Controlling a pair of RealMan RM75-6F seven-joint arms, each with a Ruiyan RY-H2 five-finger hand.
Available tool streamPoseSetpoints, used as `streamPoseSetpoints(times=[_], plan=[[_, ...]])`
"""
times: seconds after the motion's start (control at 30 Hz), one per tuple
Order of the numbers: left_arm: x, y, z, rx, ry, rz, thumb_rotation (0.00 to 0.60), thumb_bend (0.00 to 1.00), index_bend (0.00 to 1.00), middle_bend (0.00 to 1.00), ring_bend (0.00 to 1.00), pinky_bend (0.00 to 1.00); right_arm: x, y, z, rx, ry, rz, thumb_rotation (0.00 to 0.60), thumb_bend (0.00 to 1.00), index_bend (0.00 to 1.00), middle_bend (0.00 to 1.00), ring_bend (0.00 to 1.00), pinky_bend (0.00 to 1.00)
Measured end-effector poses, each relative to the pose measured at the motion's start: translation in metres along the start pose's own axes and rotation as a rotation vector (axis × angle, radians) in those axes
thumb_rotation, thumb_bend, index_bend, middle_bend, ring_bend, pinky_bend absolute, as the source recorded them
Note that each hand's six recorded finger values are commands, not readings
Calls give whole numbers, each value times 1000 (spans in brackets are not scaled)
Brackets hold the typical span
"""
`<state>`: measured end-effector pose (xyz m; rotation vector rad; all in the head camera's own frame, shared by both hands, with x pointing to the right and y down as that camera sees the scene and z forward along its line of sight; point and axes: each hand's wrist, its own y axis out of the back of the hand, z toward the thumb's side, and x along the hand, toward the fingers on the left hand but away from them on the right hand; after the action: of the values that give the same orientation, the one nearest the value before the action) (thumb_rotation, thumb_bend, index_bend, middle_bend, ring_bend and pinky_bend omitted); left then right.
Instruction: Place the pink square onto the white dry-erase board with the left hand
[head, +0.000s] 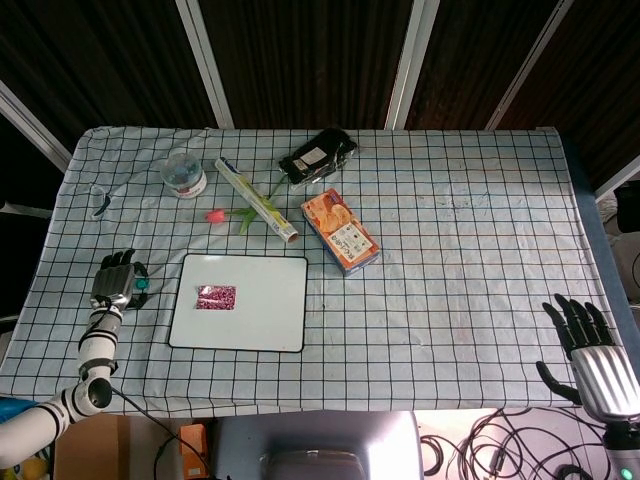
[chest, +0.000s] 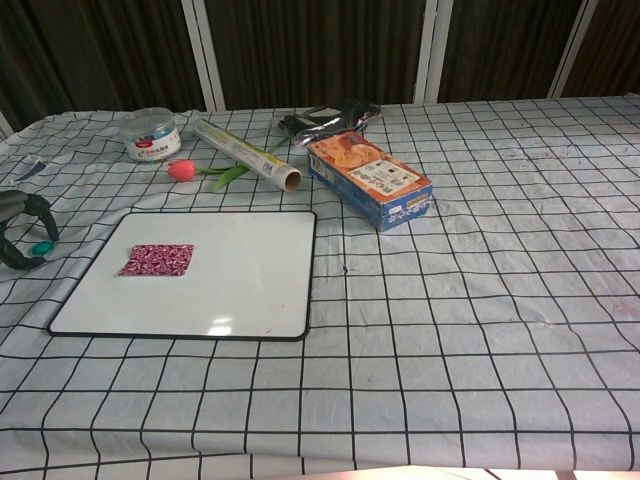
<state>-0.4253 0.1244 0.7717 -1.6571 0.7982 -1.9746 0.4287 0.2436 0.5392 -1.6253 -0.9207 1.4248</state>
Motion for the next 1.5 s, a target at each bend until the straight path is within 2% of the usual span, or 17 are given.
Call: streamPoseSetpoints(times=[0.67, 1.0, 1.3, 1.5], plan=[[5, 0, -6, -5, 17, 9, 600, 346, 524, 91, 0, 44, -1, -1, 0, 4, -2, 3, 600, 255, 0, 0, 0, 0], [1, 8, -8, -13, 19, 33, 600, 346, 530, 94, 1, 46, 0, -1, 1, 5, 1, 3, 600, 256, 0, 0, 0, 0], [-7, 21, 13, -5, -26, 75, 600, 346, 523, 96, 1, 47, 0, -1, 2, 6, 5, 2, 600, 254, 0, 0, 0, 0], [-18, 31, 44, -6, -90, 93, 600, 347, 522, 95, 0, 46, 0, -2, 3, 7, 9, 5, 600, 255, 0, 0, 0, 0]])
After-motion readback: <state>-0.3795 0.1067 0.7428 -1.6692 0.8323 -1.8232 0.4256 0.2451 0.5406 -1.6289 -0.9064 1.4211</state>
